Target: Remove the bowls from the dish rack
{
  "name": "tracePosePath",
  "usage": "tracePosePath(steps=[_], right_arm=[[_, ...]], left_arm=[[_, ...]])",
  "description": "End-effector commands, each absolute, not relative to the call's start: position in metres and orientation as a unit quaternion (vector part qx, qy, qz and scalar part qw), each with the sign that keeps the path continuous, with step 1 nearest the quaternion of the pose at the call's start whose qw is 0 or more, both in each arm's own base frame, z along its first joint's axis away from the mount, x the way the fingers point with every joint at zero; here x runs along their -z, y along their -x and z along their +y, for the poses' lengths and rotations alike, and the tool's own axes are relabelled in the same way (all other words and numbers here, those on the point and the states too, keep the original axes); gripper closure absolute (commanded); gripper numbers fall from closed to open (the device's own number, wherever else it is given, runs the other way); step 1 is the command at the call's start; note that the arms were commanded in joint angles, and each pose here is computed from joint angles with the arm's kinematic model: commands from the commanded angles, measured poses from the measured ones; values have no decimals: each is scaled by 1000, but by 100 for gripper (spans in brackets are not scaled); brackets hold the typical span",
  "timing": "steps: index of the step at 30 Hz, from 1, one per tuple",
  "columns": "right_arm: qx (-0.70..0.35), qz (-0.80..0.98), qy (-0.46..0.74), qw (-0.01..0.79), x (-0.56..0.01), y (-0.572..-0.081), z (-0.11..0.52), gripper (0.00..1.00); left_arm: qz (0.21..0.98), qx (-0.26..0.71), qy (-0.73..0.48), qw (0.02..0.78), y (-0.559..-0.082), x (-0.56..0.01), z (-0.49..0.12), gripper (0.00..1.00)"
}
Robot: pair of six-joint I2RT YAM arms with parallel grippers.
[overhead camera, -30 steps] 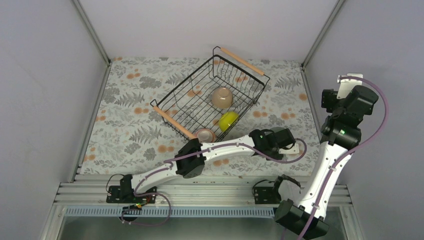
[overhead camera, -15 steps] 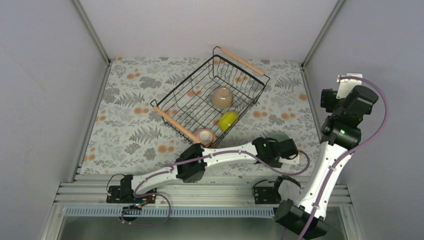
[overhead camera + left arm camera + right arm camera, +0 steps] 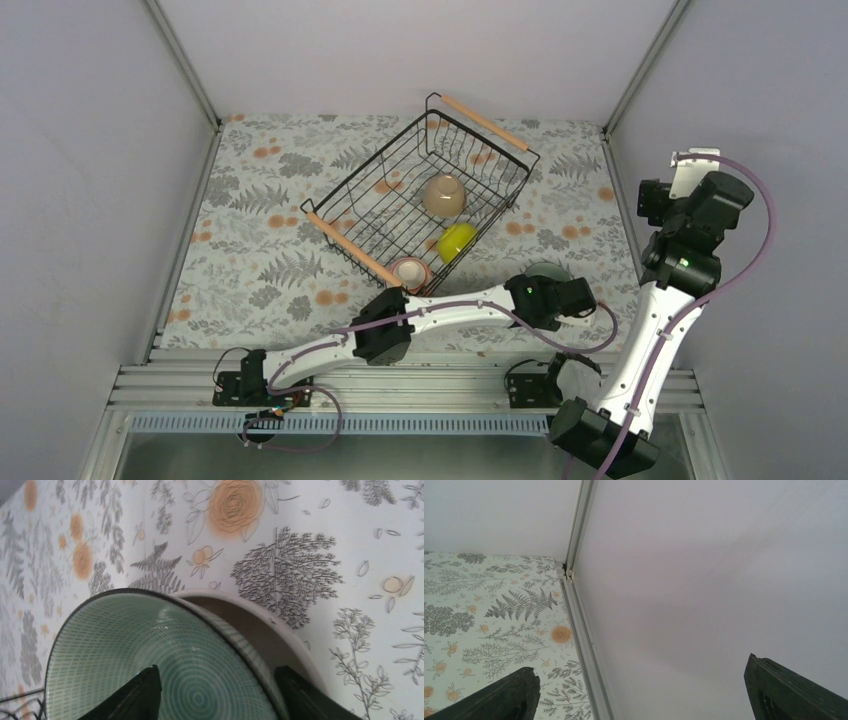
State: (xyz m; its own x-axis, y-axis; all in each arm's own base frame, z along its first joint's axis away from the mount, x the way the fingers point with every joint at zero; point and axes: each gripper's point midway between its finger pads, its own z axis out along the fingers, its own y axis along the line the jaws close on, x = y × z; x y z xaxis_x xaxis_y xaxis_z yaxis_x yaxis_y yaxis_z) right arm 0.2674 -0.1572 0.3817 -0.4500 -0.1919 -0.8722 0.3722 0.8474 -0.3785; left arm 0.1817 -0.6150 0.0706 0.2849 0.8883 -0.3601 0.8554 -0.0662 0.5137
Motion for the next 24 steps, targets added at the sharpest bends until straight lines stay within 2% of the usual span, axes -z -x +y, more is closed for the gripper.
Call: tracePosePath(steps=[1,8,17,24], right_arm=[[262,811,-60,519,-375,-267,-158,0],[256,811,-57,523,-376,-269,-156,0],[251,813,-57,522,-374,-271,-156,0],[248,816,-56,520,-370,-273,-157,0]], left_arm=[[590,-55,-735,328,-188,-72,-607,38],[585,-56,-739,330,-187,-87,-604,28],[573,-55,-739,350,-189,-109,-607,22],[552,-76,-728,399,-202,-142,-615,20]])
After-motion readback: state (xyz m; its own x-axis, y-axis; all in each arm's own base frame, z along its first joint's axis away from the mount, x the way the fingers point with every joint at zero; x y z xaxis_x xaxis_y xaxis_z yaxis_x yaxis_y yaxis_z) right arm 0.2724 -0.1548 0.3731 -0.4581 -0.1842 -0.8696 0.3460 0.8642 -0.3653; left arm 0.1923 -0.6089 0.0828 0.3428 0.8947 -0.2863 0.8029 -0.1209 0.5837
